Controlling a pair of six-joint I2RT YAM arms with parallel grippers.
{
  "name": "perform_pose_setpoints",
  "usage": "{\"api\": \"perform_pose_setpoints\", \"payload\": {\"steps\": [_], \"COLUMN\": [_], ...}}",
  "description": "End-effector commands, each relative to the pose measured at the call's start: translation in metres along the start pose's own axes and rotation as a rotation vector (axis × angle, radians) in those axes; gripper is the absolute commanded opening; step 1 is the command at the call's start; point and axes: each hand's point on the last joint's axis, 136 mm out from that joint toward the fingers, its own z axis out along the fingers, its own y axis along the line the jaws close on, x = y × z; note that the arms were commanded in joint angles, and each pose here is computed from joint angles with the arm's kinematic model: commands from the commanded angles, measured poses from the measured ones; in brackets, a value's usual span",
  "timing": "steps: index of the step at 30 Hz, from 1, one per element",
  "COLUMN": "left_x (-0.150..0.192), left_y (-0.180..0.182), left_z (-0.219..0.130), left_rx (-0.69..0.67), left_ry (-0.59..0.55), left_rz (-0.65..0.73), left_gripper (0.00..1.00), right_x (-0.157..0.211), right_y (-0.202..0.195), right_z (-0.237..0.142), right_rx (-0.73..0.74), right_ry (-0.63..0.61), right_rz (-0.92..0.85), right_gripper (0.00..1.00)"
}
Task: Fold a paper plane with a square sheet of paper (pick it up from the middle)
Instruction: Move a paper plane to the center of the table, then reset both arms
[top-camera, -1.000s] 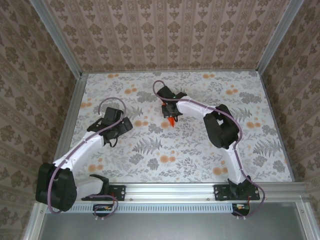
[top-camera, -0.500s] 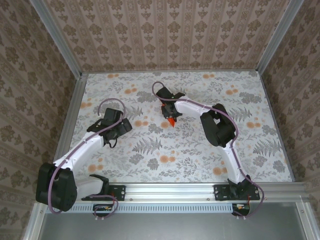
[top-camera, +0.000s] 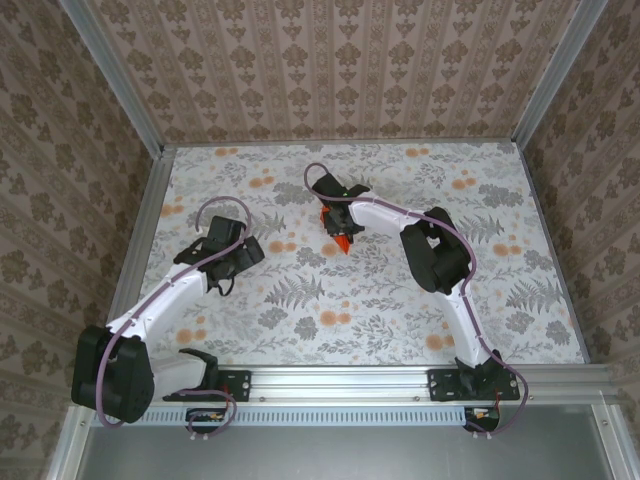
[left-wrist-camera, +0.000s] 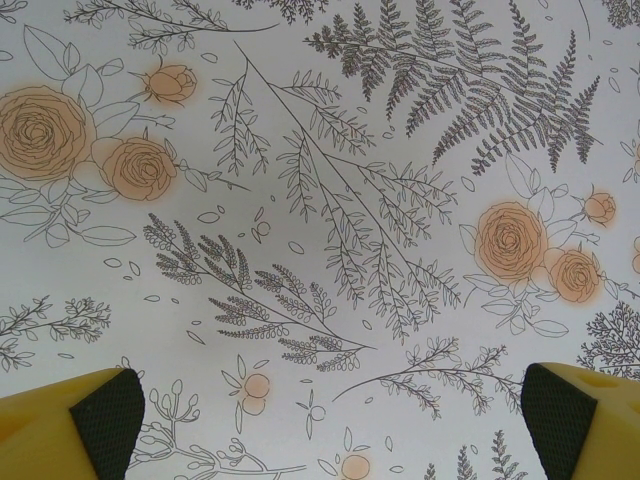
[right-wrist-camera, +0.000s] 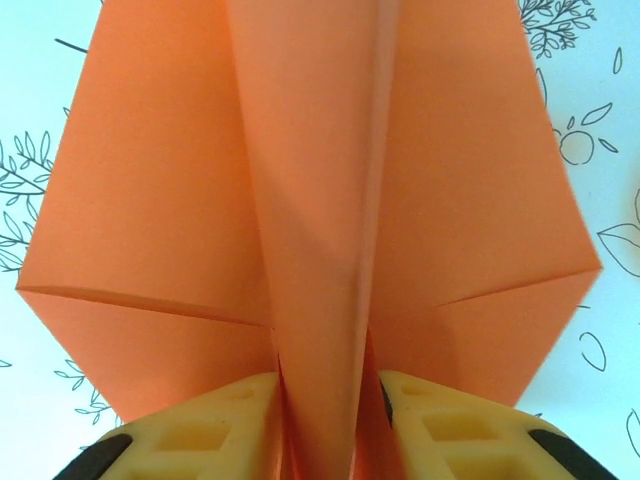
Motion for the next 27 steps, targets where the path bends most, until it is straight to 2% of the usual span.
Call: {"api": "perform_pose_setpoints", "payload": {"steps": [1, 9, 15, 21, 24, 27], "left_x": [0.000, -0.020, -0.046, -0.079, -0.095, -0.109], "left_y": [0.002, -0.005, -0.009, -0.010, -0.009, -0.002], "left_z": [-0.003, -0.021, -0.040, -0.063, -0.072, -0.075], "left_rx": [-0.003, 0.010, 0.011, 0.011, 0.007, -0.010], "left_ry": [0.007, -0.052, -0.131, -0.254, -0.341, -0.435], "left_rz": [0.017, 0.033, 0.056, 0.121, 0.181, 0.218], "left_gripper": [1.00, 1.00, 1.00, 1.00, 1.00, 1.00], "right_x": [-0.027, -0.059, -0.070, -0.071, -0.062, -0.043], "right_y": [-0.003, -0.014, -0.044, -0.102, -0.138, -0.181], "right_z": [-0.049, -0.137, -0.195, -0.243, -0.258, -0.261], "right_rx": [-0.024, -0.081, -0.093, -0.024, 0.053, 0.155], "right_ry": [-0.066, -0.244, -0.412, -0.627, -0.721, -0.775], "right_rz": [0.014, 0.038, 0.098, 0.170, 0.199, 0.255], "right_gripper": [0.34, 0.48, 0.68, 0.86, 1.00, 1.00]}}
